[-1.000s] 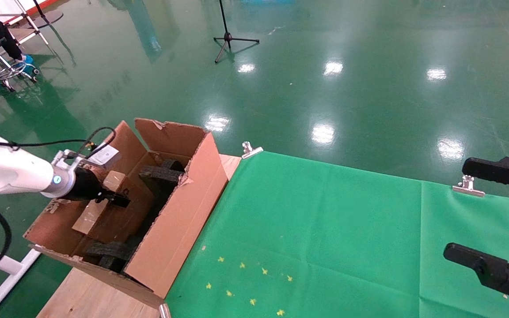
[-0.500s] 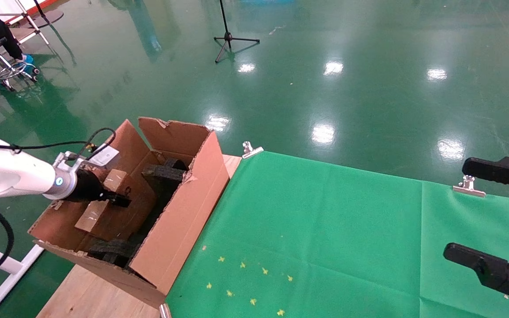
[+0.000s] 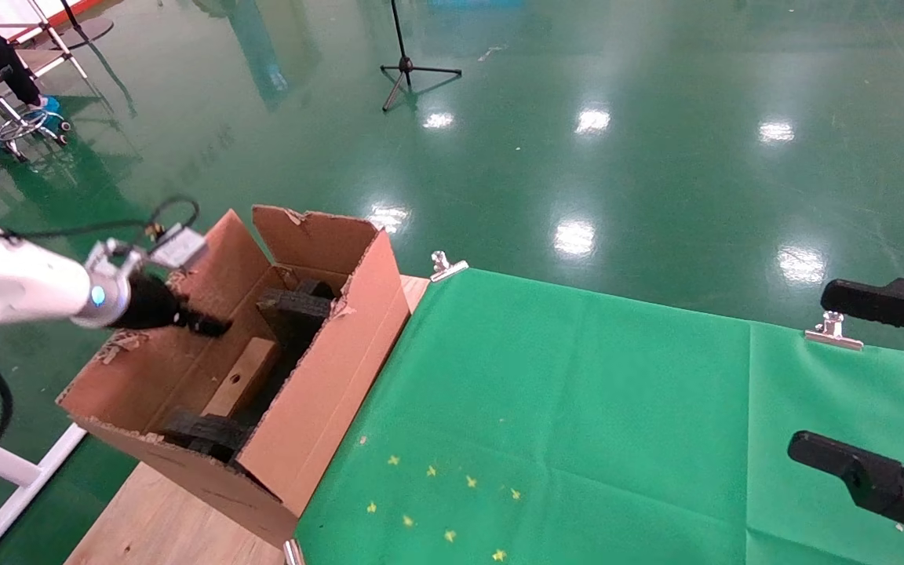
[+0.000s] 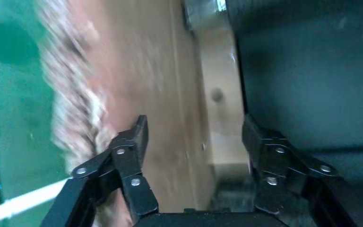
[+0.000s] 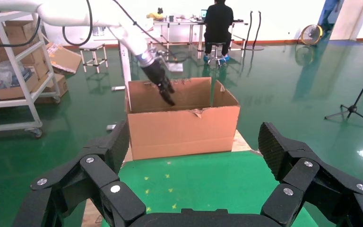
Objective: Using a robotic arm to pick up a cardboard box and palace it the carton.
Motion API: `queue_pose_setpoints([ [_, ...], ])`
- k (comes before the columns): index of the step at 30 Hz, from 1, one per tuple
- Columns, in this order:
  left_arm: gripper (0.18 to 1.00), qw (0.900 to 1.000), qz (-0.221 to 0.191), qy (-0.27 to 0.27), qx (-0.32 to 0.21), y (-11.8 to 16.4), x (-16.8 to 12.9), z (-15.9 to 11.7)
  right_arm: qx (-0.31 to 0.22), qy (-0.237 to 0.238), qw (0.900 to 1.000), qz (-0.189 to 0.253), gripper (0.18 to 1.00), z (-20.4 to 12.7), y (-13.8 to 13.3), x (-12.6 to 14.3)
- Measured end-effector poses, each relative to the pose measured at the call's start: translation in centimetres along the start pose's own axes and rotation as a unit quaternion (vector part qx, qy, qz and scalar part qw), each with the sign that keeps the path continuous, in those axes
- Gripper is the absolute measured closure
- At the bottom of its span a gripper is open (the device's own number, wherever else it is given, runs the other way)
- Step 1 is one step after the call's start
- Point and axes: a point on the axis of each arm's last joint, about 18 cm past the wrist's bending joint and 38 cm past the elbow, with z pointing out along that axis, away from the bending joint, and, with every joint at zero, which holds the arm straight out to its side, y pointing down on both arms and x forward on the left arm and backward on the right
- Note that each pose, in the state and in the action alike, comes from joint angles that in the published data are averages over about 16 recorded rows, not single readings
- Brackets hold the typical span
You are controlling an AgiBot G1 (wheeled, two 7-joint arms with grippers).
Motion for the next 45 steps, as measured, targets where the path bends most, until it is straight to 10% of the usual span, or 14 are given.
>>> queue_pose_setpoints([
  [8, 0.374, 0.9932, -0.005, 0.071, 0.092, -4.6, -0.4, -4.6, 0.000, 0.000, 1.000, 0.000, 0.178, 0.0, 0.0, 0.0],
  [20, 0.214, 0.9577, 0.070, 0.212, 0.181, -7.8, 2.1, -13.6, 0.000, 0.000, 1.000, 0.000, 0.178, 0.0, 0.0, 0.0],
  [33, 0.184, 0.9383, 0.098, 0.252, 0.215, -8.5, 4.9, -14.0, 0.000, 0.000, 1.000, 0.000, 0.178, 0.0, 0.0, 0.0],
  [45, 0.184, 0.8896, 0.141, 0.325, 0.289, -9.2, 10.3, -14.9, 0.000, 0.000, 1.000, 0.000, 0.178, 0.0, 0.0, 0.0],
])
